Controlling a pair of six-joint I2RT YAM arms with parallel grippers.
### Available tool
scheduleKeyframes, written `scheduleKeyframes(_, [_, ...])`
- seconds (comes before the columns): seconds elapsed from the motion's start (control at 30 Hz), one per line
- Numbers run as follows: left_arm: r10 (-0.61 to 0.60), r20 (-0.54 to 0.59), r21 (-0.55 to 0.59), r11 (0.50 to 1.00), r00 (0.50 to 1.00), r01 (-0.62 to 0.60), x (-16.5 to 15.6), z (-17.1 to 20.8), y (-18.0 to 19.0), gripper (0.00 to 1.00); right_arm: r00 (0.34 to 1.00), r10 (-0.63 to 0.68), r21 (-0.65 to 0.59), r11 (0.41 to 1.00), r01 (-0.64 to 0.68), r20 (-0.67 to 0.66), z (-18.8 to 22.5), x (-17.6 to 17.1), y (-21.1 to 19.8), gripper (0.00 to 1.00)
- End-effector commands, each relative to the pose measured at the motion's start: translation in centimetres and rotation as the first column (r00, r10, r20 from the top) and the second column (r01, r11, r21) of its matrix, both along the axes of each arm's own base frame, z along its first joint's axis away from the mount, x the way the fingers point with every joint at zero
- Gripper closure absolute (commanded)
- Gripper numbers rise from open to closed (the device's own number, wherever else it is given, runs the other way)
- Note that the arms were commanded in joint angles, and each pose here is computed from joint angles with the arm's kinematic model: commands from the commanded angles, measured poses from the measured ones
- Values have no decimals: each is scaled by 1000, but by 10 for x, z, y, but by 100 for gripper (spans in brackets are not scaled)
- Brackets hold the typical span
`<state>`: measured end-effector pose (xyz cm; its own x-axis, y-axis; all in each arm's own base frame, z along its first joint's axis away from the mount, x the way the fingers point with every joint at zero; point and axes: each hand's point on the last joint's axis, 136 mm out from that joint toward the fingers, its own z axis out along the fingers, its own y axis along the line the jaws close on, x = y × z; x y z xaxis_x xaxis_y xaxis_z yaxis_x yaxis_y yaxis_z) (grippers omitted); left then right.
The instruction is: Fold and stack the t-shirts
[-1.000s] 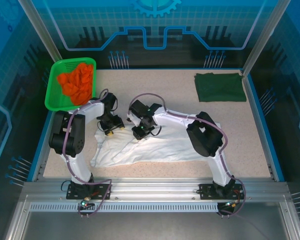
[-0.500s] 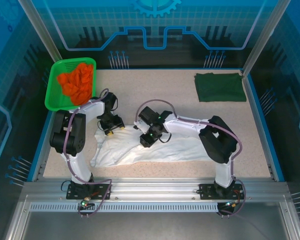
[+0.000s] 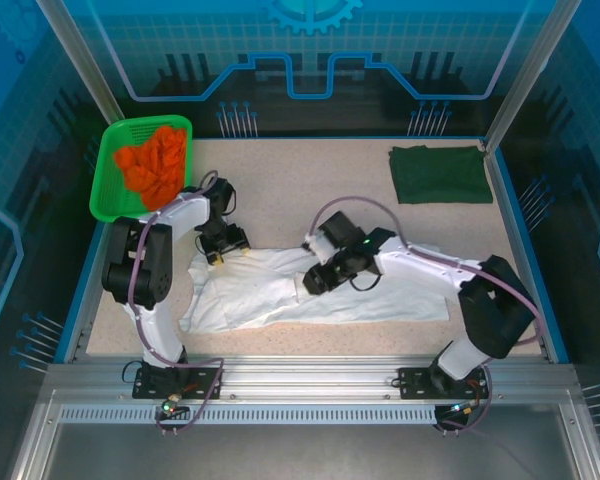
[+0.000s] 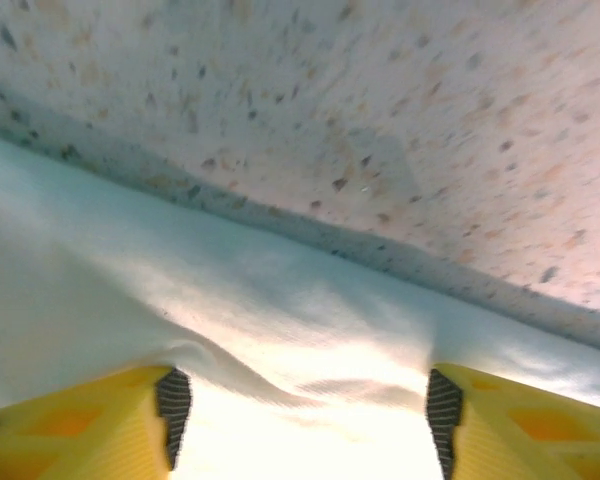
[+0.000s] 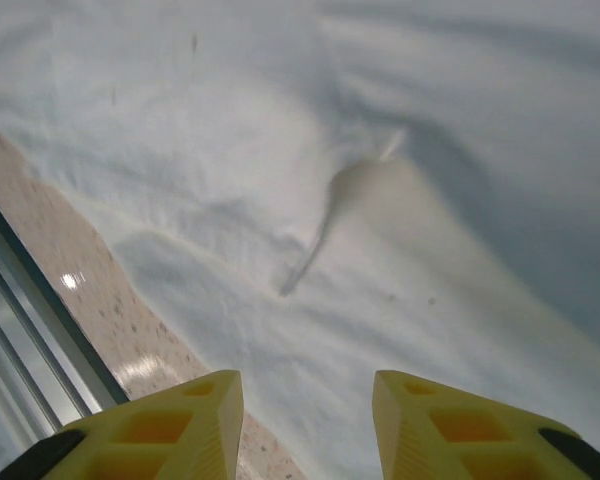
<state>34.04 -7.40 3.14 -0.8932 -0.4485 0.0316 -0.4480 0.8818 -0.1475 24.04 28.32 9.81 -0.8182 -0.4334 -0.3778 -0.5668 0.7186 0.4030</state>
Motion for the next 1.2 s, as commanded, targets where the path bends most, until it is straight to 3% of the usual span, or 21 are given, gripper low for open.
scheduleKeyframes(0.0, [-11, 136, 33, 999, 991, 6, 17, 54, 2, 30, 949, -307, 66, 948, 311, -68, 16, 42, -42, 60])
scheduleKeyframes(0.13, [20, 256, 24, 999, 967, -27, 10, 87, -9, 35, 780, -619, -63, 785, 616, -90, 2, 78, -131, 58])
scheduleKeyframes(0.3, [103, 207, -61, 994, 973, -92, -20, 49, -28, 49, 546, -820, -147, 569, 809, -172, -31, 92, -212, 59])
scheduleKeyframes(0.4, [122, 121, -76, 991, 985, -114, -35, 15, -32, 52, 446, -868, -192, 486, 852, -219, -51, 96, -241, 59])
scheduleKeyframes(0.63, [152, 50, 124, 980, 987, -157, -39, -28, 7, 54, 302, -907, -339, 393, 855, -293, -86, 99, -280, 59])
scheduleKeyframes(0.8, [151, 31, 129, 980, 988, -154, -21, -33, 15, 48, 122, -936, -285, 221, 933, -329, -80, 88, -309, 53])
scheduleKeyframes(1.03, [95, 60, 54, 994, 994, -98, 35, -20, -13, 39, 140, -943, -207, 209, 956, -303, -46, 68, -306, 49])
scheduleKeyframes(1.1, [64, 85, 26, 997, 994, -67, 55, -12, -28, 31, 186, -952, -158, 229, 961, -244, -26, 66, -303, 45])
scheduleKeyframes(1.17, [44, 107, -4, 999, 993, -44, 75, 7, -41, 23, 279, -943, -111, 301, 947, -183, -9, 59, -287, 43])
